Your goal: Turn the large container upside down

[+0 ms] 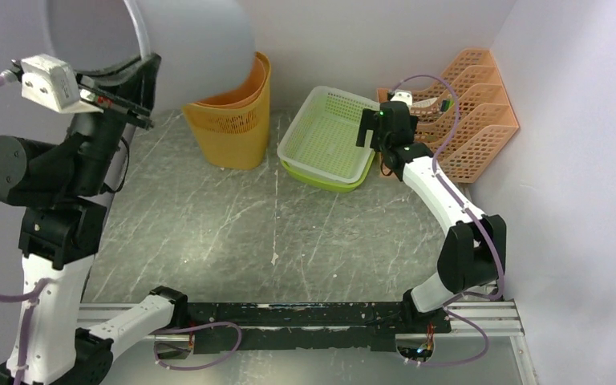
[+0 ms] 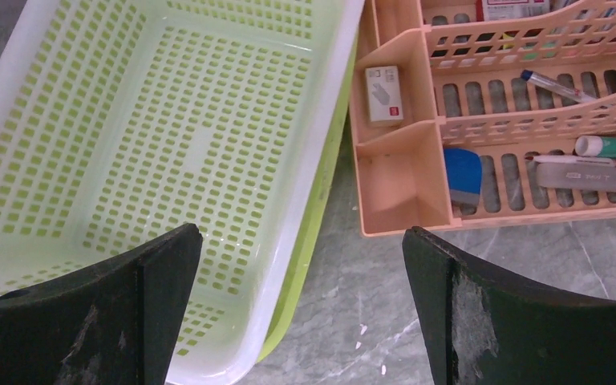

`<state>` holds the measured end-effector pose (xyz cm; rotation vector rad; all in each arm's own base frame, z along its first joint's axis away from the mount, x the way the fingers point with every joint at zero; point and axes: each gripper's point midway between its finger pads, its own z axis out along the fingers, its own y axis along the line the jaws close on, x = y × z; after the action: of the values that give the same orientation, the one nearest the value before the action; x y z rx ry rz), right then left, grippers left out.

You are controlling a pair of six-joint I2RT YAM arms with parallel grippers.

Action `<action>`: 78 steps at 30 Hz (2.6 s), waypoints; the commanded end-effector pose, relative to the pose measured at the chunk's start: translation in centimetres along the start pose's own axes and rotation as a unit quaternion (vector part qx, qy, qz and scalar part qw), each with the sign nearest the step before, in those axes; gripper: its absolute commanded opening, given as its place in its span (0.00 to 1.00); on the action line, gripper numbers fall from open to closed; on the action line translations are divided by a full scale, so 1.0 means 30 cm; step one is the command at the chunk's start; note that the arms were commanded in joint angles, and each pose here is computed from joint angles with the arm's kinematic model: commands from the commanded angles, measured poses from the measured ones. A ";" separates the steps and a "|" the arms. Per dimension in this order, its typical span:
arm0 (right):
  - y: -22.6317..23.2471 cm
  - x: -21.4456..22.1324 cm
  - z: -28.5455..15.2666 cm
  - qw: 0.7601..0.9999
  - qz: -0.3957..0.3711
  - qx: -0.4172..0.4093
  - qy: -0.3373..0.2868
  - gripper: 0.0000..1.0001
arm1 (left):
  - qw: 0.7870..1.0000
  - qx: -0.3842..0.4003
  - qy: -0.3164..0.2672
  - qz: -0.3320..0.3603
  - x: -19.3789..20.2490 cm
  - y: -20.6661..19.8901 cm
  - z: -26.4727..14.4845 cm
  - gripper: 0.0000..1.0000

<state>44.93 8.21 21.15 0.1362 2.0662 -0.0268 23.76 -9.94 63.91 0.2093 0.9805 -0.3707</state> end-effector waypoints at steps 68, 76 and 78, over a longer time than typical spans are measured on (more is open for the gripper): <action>-0.098 -0.130 0.038 0.997 0.053 0.018 -0.048 0.99 | 0.625 0.143 0.192 -0.743 1.052 -0.458 -0.676 0.07; -0.086 -0.087 0.056 0.998 0.057 0.007 -0.036 0.99 | 0.669 0.099 0.226 -0.701 1.168 -0.348 -0.733 0.07; -0.077 -0.078 0.060 0.998 0.059 0.001 -0.033 0.99 | 0.677 0.091 0.237 -0.690 1.200 -0.336 -0.738 0.07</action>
<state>46.99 5.46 22.68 0.2530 1.9937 0.0098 24.51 -19.25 19.86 -0.7007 1.5579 -1.8841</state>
